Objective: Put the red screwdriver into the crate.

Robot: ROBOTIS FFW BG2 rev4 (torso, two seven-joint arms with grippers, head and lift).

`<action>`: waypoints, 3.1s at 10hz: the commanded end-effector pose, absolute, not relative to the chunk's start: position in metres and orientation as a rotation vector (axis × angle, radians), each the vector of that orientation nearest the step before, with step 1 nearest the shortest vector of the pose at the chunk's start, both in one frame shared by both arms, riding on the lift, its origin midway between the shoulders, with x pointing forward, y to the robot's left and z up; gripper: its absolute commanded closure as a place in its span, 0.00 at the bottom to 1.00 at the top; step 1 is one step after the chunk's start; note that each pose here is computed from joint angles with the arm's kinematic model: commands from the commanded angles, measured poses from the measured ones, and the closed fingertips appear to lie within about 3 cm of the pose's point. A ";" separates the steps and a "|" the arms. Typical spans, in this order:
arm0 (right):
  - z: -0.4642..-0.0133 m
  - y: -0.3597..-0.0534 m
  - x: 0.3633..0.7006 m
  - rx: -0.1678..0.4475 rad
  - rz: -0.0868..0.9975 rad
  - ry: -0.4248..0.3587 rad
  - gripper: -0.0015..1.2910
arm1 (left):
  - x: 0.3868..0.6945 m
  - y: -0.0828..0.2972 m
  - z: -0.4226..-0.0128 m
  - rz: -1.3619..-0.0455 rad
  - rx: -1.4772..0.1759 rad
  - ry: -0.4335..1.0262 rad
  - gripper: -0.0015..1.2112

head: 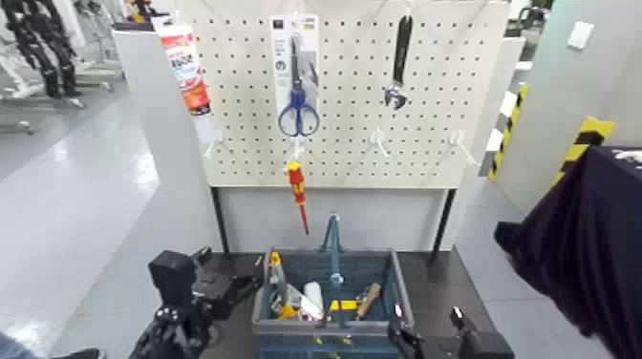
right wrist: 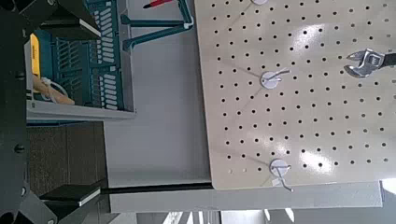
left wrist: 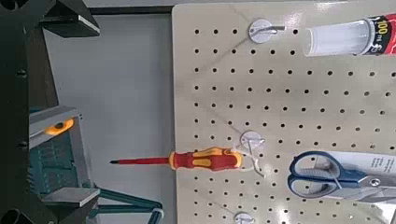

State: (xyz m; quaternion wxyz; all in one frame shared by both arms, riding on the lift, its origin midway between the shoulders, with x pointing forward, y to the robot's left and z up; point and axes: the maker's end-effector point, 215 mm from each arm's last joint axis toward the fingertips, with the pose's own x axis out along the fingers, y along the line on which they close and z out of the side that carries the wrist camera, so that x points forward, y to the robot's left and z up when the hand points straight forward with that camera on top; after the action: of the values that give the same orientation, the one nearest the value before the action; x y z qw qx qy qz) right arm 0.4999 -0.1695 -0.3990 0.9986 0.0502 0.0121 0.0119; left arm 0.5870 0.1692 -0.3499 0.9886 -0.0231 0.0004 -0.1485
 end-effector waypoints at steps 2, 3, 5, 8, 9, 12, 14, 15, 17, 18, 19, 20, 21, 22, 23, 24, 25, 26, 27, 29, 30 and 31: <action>-0.399 -0.168 0.500 0.104 0.026 0.025 0.11 | 0.610 0.167 -0.337 -0.351 -0.044 0.005 0.08; -0.398 -0.167 0.501 0.106 0.027 0.024 0.11 | 0.615 0.161 -0.337 -0.372 -0.041 0.011 0.08; -0.398 -0.167 0.501 0.106 0.027 0.024 0.11 | 0.624 0.154 -0.333 -0.414 -0.050 0.022 0.08; -0.398 -0.166 0.502 0.108 0.030 0.023 0.11 | 0.641 0.144 -0.323 -0.481 -0.029 0.023 0.08; -0.399 -0.166 0.501 0.108 0.030 0.024 0.11 | 0.647 0.144 -0.320 -0.491 -0.024 0.019 0.08; -0.398 -0.163 0.501 0.112 0.035 0.022 0.11 | 0.661 0.134 -0.309 -0.550 -0.040 0.014 0.08; -0.397 -0.162 0.502 0.113 0.038 0.020 0.11 | 0.668 0.117 -0.302 -0.619 -0.020 0.017 0.08; -0.398 -0.162 0.502 0.114 0.038 0.022 0.11 | 0.672 0.112 -0.296 -0.642 -0.007 0.006 0.09; -0.396 -0.162 0.503 0.114 0.038 0.017 0.11 | 0.678 0.101 -0.287 -0.699 0.005 0.003 0.09; -0.395 -0.161 0.504 0.113 0.040 0.014 0.11 | 0.682 0.096 -0.283 -0.718 0.011 0.003 0.08; -0.394 -0.161 0.505 0.113 0.040 0.013 0.11 | 0.684 0.091 -0.283 -0.742 0.016 0.010 0.09; -0.393 -0.160 0.505 0.113 0.043 0.010 0.11 | 0.686 0.089 -0.283 -0.760 0.021 0.019 0.09; -0.391 -0.161 0.506 0.113 0.041 0.006 0.11 | 0.689 0.087 -0.282 -0.783 0.019 0.027 0.09; -0.389 -0.160 0.506 0.114 0.043 0.001 0.11 | 0.692 0.085 -0.277 -0.792 0.018 0.023 0.09; -0.388 -0.161 0.507 0.114 0.043 -0.003 0.11 | 0.695 0.083 -0.273 -0.808 0.020 0.023 0.09; -0.387 -0.160 0.507 0.115 0.044 -0.006 0.11 | 0.698 0.078 -0.267 -0.825 0.018 0.013 0.09; -0.385 -0.160 0.508 0.114 0.046 -0.010 0.11 | 0.699 0.070 -0.263 -0.846 0.015 0.010 0.09; -0.384 -0.159 0.507 0.114 0.047 -0.012 0.11 | 0.700 0.064 -0.260 -0.860 0.020 0.008 0.10; -0.383 -0.159 0.508 0.115 0.047 -0.015 0.11 | 0.701 0.060 -0.260 -0.869 0.022 0.010 0.10; -0.383 -0.159 0.508 0.115 0.047 -0.015 0.11 | 0.704 0.058 -0.263 -0.875 0.010 0.024 0.10; -0.383 -0.159 0.508 0.115 0.049 -0.016 0.11 | 0.705 0.056 -0.265 -0.876 0.007 0.032 0.10; -0.383 -0.159 0.508 0.115 0.049 -0.016 0.11 | 0.706 0.054 -0.267 -0.879 0.007 0.040 0.10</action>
State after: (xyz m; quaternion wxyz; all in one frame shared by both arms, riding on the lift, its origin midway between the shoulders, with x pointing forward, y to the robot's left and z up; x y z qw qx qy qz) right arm 0.5080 -0.1588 -0.3828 0.9980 0.0575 -0.0080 0.0242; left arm 0.7050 0.0552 -0.2664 0.9050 0.0037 0.0174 -0.4251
